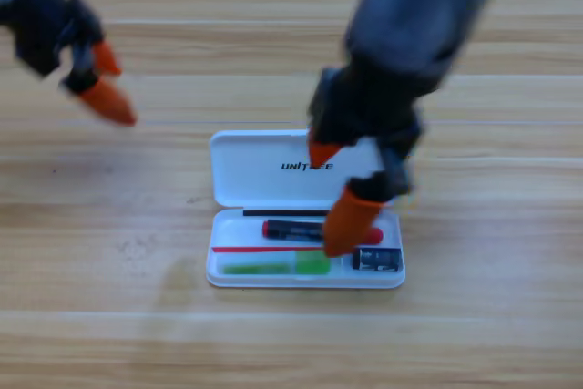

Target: Clean up eraser and pencils

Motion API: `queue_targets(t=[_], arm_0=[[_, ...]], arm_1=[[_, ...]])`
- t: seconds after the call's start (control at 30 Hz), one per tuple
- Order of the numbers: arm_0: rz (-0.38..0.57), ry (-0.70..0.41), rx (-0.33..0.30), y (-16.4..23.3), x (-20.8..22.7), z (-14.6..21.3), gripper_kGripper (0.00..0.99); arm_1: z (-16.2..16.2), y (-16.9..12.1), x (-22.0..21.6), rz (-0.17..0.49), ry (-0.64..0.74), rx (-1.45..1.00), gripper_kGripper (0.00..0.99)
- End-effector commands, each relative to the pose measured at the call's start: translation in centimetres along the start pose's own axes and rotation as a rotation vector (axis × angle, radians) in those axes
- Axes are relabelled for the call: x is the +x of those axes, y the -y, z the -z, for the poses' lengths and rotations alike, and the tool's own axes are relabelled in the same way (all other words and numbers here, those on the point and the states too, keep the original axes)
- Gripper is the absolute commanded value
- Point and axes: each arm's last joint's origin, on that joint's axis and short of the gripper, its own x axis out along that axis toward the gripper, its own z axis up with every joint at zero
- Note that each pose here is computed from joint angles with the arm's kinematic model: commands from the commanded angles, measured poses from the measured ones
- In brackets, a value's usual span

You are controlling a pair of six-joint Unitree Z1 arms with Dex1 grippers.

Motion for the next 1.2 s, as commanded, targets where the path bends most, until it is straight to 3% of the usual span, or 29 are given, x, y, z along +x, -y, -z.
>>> queue_targets(t=[0.03, 0.13, 0.2, 0.23, 0.33, 0.5, 0.87, 1.2], arm_0=[[0.098, 0.041, -0.088, -6.2, 5.6, 0.6, 0.741], [0.169, 0.106, -0.073, -7.5, 8.1, 0.7, 0.422], [0.208, 0.144, -0.069, -7.8, 9.6, 0.7, 0.06], [0.224, 0.153, -0.083, -7.9, 10.2, 0.8, 0.0], [0.268, 0.157, -0.132, -7.9, 11.7, 1.3, 0.0], [0.309, 0.137, -0.139, -8.1, 14.0, 1.9, 0.0], [0.498, 0.122, -0.088, -5.7, 19.6, 0.7, 0.0], [0.643, 0.134, -0.049, -2.8, 19.7, -1.6, 0.0]], arm_1=[[3.6, -7.1, -7.0, 0.039, 0.269, -0.018, 0.974], [5.8, -8.9, -8.1, 0.078, 0.372, 0.001, 0.982], [6.8, -9.8, -8.4, 0.087, 0.398, 0.007, 0.982], [7.2, -9.9, -8.3, 0.087, 0.4, 0.017, 0.982], [7.9, -10.3, -7.9, 0.076, 0.391, 0.027, 0.983], [8.0, -10.2, -7.0, 0.051, 0.376, 0.038, 0.983], [7.8, -10.0, -6.7, 0.037, 0.379, 0.039, 0.983], [7.5, -9.7, -6.3, 0.031, 0.378, 0.045, 0.983]])
